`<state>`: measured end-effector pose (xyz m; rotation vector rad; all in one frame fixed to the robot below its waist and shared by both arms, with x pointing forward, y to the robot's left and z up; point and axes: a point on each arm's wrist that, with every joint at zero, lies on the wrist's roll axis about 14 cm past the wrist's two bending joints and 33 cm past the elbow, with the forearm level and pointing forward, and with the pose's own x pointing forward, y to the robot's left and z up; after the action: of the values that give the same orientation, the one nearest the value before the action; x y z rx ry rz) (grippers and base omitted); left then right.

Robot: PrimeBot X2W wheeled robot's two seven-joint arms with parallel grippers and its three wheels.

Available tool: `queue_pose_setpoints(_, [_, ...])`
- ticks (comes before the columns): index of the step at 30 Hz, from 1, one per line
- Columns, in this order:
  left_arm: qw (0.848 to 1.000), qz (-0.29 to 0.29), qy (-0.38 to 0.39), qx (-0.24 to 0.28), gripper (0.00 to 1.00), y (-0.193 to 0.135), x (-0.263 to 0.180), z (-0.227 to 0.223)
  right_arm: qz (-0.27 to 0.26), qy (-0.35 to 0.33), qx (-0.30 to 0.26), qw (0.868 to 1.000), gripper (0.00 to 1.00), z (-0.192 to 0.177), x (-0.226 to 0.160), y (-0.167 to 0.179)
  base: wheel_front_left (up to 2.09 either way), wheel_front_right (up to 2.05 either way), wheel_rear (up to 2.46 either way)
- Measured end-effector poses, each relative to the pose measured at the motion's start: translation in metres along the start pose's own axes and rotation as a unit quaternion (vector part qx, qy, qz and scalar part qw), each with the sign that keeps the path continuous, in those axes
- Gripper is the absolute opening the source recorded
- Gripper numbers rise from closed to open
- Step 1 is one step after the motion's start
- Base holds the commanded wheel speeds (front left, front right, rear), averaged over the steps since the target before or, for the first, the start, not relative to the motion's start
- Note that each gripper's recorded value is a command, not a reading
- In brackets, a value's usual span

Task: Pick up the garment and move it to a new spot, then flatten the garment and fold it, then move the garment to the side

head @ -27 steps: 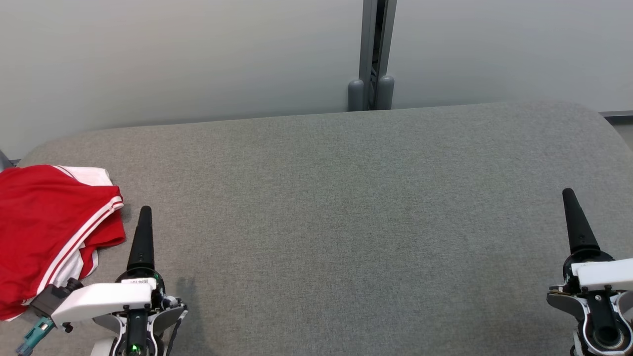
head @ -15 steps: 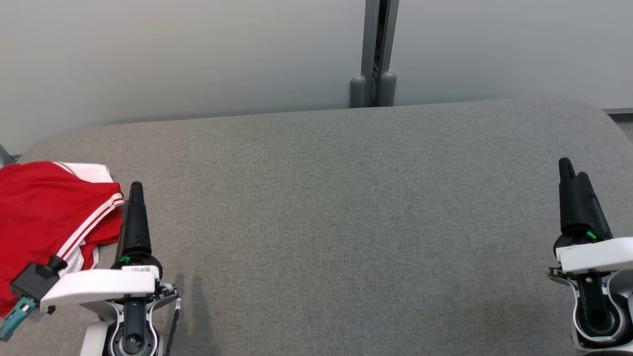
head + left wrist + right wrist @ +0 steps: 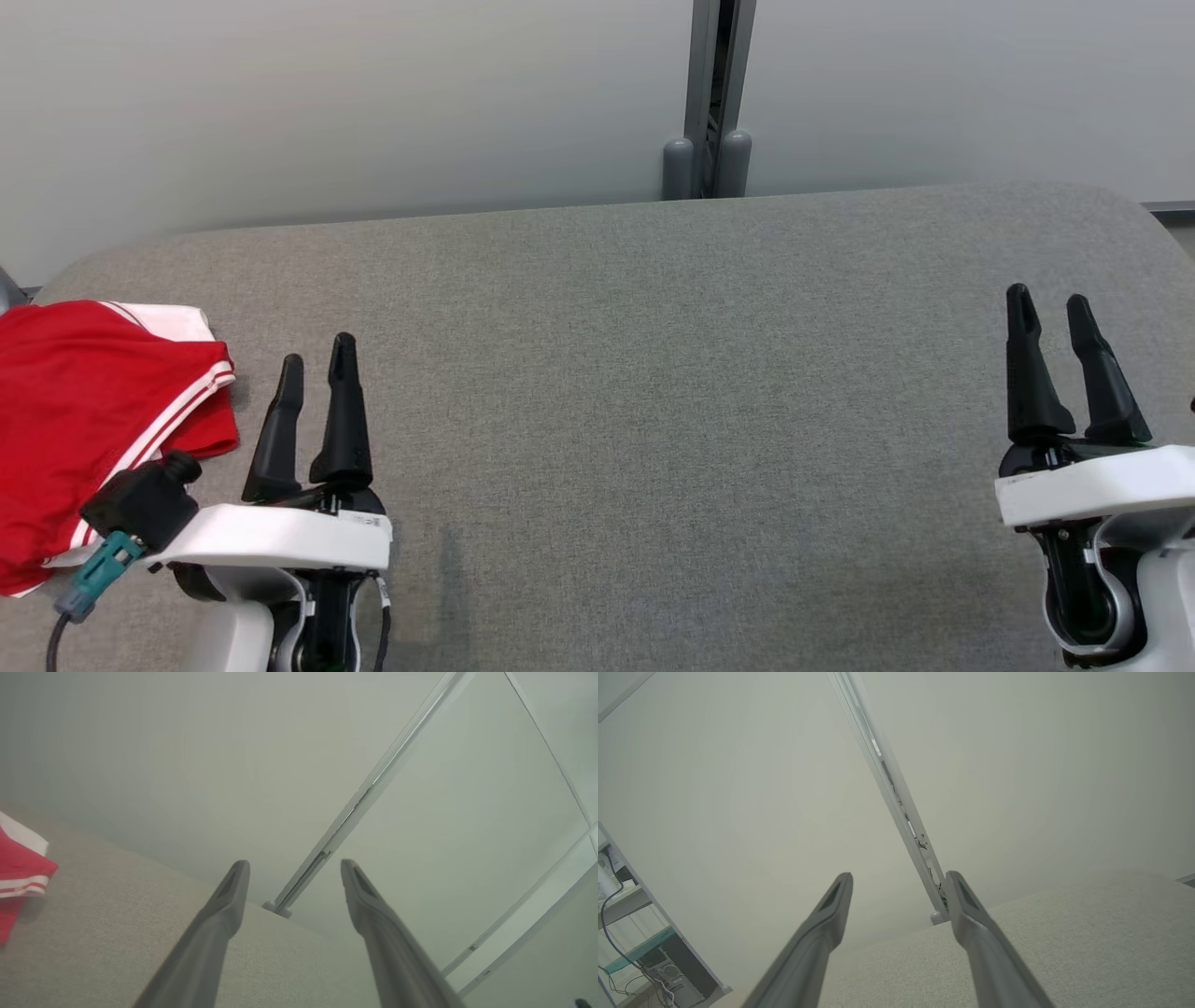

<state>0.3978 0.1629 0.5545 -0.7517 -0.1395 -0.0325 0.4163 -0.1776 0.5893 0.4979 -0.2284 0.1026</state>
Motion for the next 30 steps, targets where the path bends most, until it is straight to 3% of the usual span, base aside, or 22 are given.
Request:
queue_pose_setpoints(11, [0.986,-0.035,0.026,0.161,1.0,-0.018,-0.008,-0.026,0.008,0.009,-0.075,0.997,1.0,-0.01,-0.007,0.004,0.0,0.0,0.0])
queue_pose_setpoints(17, [0.974,-0.032,0.035,0.221,1.0,-0.017,-0.011,-0.035,0.006,0.017,-0.111,0.994,1.0,-0.016,-0.01,0.0,0.0,0.0,0.0])
queue_pose_setpoints(30, [0.954,-0.028,0.039,0.294,1.0,-0.012,-0.016,-0.045,0.015,0.025,-0.145,0.989,1.0,-0.028,-0.016,0.001,0.0,0.0,0.0])
